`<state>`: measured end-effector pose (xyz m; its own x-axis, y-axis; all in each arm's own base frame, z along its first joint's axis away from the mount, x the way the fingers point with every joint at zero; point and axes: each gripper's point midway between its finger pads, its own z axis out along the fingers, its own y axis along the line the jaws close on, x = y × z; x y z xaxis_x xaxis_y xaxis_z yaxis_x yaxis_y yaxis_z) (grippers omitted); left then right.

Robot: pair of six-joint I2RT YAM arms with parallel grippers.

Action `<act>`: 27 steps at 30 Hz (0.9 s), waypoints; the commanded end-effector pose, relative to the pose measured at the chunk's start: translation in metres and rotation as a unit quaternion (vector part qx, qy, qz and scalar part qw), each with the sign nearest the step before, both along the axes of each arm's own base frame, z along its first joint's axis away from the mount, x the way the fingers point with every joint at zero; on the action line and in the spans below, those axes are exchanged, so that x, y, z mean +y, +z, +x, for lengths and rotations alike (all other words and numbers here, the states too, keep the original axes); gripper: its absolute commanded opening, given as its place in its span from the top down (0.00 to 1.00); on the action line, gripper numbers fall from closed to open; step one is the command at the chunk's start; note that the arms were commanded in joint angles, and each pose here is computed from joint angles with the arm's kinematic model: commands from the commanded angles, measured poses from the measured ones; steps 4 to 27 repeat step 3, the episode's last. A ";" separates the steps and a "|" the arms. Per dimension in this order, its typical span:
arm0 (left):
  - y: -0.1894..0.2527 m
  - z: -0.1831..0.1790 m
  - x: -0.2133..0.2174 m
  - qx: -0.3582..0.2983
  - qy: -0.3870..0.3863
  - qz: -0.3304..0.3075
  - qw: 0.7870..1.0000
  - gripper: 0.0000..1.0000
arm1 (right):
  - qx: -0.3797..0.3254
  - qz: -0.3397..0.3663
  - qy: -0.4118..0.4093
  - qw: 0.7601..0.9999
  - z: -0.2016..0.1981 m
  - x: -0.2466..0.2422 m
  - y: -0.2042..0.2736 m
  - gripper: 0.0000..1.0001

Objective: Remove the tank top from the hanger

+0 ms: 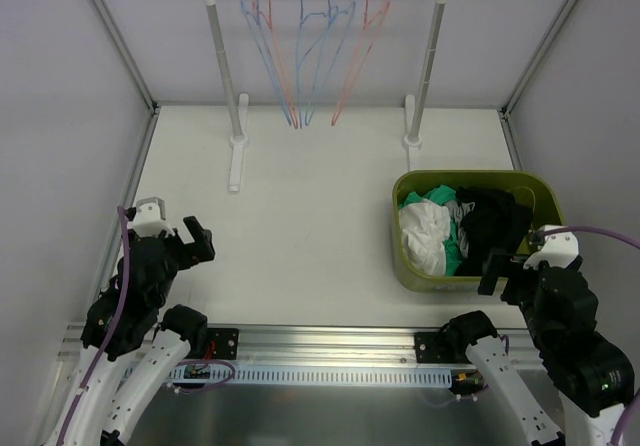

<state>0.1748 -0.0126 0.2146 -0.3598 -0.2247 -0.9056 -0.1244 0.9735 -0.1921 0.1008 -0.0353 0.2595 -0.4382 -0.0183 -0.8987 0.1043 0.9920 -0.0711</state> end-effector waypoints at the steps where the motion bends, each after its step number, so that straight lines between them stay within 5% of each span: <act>1: 0.004 0.003 -0.004 -0.014 -0.014 0.000 1.000 0.01 | -0.015 0.008 -0.009 1.000 0.009 0.002 0.007 0.01; 27: 0.005 0.003 -0.004 -0.016 -0.014 -0.001 1.000 0.01 | -0.011 0.007 -0.009 1.000 0.010 0.002 0.006 0.01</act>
